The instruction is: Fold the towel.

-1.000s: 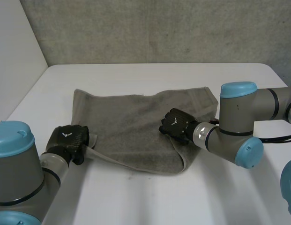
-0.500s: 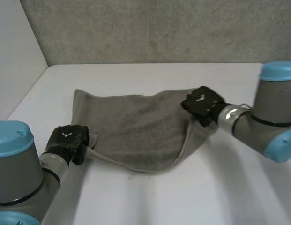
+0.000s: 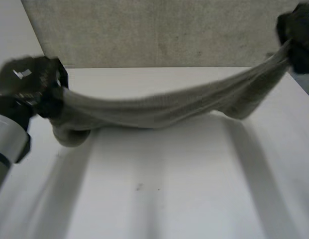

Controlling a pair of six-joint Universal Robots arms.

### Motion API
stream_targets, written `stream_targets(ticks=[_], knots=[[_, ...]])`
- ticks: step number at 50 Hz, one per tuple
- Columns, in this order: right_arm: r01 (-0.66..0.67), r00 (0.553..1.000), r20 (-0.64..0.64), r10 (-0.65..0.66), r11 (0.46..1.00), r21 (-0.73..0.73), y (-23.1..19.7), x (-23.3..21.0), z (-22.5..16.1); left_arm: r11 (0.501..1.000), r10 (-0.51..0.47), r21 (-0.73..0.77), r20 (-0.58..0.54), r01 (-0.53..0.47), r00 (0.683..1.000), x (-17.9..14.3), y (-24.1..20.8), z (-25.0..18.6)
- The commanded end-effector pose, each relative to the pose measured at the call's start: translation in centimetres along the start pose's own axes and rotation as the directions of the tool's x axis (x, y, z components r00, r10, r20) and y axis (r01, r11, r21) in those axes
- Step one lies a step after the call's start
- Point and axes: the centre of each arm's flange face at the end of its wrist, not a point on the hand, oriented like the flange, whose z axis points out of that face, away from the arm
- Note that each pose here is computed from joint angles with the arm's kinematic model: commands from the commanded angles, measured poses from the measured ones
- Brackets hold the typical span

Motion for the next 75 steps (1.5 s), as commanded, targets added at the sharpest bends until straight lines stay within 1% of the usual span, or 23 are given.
stream_targets(ticks=[1,4,9,12,16,20,22,24,25,27,28,30,32,36,41,47,53,59,60,62,65,71,75], knots=[[0.035,0.999,-0.005,-0.035,0.998,-0.057,-3.3,1.8,-1.5,1.0,-0.006,0.021,0.012,0.006,1.0,-0.8,-4.1,-0.8],[0.064,0.998,0.007,-0.064,0.995,-0.082,-3.4,2.0,-1.3,1.0,-0.007,0.019,0.018,0.007,1.0,-1.1,-5.1,-0.6],[0.092,0.994,0.073,-0.079,0.976,-0.2,0.2,1.1,1.8,1.0,0.002,-0.026,0.018,-0.001,1.0,-1.0,-4.4,1.1],[0.093,0.994,0.083,-0.076,0.97,-0.224,1.2,0.8,2.6,0.995,0.012,-0.101,0.001,-0.012,1.0,-0.4,-2.3,3.4],[0.083,0.991,0.124,-0.048,0.953,-0.291,4.6,-0.6,5.8,0.978,0.025,-0.206,-0.036,-0.032,0.999,1.1,1.4,7.0],[0.084,0.99,0.13,-0.049,0.957,-0.279,6.1,-2.0,8.8,0.972,0.027,-0.231,-0.039,-0.035,0.999,1.8,3.2,10.0],[0.089,0.994,0.075,-0.074,0.972,-0.219,6.3,-3.1,11.9,0.975,0.025,-0.218,-0.037,-0.033,0.999,2.0,3.6,11.6],[0.092,0.996,0.028,-0.089,0.981,-0.168,5.9,-3.2,13.5,0.992,0.016,-0.121,-0.02,-0.018,1.0,2.3,2.8,15.0],[0.096,0.995,-0.028,-0.099,0.99,-0.108,5.3,-2.9,14.8,0.993,0.016,-0.121,-0.019,-0.018,1.0,2.3,2.8,15.1],[0.098,0.991,-0.086,-0.101,0.994,-0.04,4.4,-2.4,16.1,0.999,-0.011,0.048,0.006,0.011,1.0,2.2,-0.6,17.7],[0.098,0.991,-0.086,-0.101,0.994,-0.039,4.4,-2.4,16.1,0.999,-0.012,0.049,0.006,0.011,1.0,2.2,-0.6,17.7],[0.093,0.98,-0.184,-0.07,0.989,0.116,1.9,-1.1,17.5,0.973,-0.05,0.228,0.031,0.041,0.998,1.6,-4.9,18.7],[0.079,0.975,-0.219,-0.037,0.979,0.187,0.8,-0.7,17.8,0.954,-0.072,0.295,0.033,0.059,0.997,1.4,-6.6,18.8],[0.034,0.962,-0.268,0.057,0.945,0.324,-2.2,0.9,17.0,0.924,-0.118,0.369,0.029,0.099,0.993,1.1,-8.5,18.4],[0.013,0.969,-0.242,0.058,0.96,0.28,-1.2,0.5,16.0,0.924,-0.161,0.355,0.017,0.144,0.987,0.8,-8.8,17.3],[-0.004,0.98,-0.195,0.041,0.983,0.186,1.3,-0.7,14.8,0.974,-0.141,0.181,0.018,0.136,0.99,1.1,-3.8,15.6],[-0.03,0.999,-0.011,0.03,0.999,0.021,7.0,-5.0,12.6,0.994,-0.105,-0.041,0.005,0.105,0.994,2.1,3.9,13.3],[-0.002,0.992,0.126,0.026,0.983,-0.184,13.8,-9.0,9.7,0.972,-0.079,-0.222,-0.018,0.073,0.997,3.2,11.6,10.5],[0.023,0.988,0.156,0.014,0.973,-0.231,15.3,-9.9,8.9,0.972,-0.079,-0.222,-0.018,0.073,0.997,3.2,11.6,10.5],[0.049,0.983,0.184,0.002,0.961,-0.271,16.6,-10.6,8.1,0.95,-0.064,-0.31,-0.036,0.05,0.997,3.9,15.2,9.2],[0.096,0.976,0.218,-0.021,0.936,-0.338,18.6,-11.1,6.6,0.923,-0.03,-0.386,-0.057,0.006,0.998,4.2,17.6,7.8],[0.118,0.979,0.203,-0.03,0.891,-0.439,21.0,-9.8,4.5,0.888,0.037,-0.452,-0.102,-0.08,0.994,4.2,19.3,5.7],[0.109,0.982,0.187,-0.029,0.893,-0.436,20.5,-9.0,3.8,0.886,0.065,-0.449,-0.131,-0.118,0.989,4.4,18.6,3.9]])
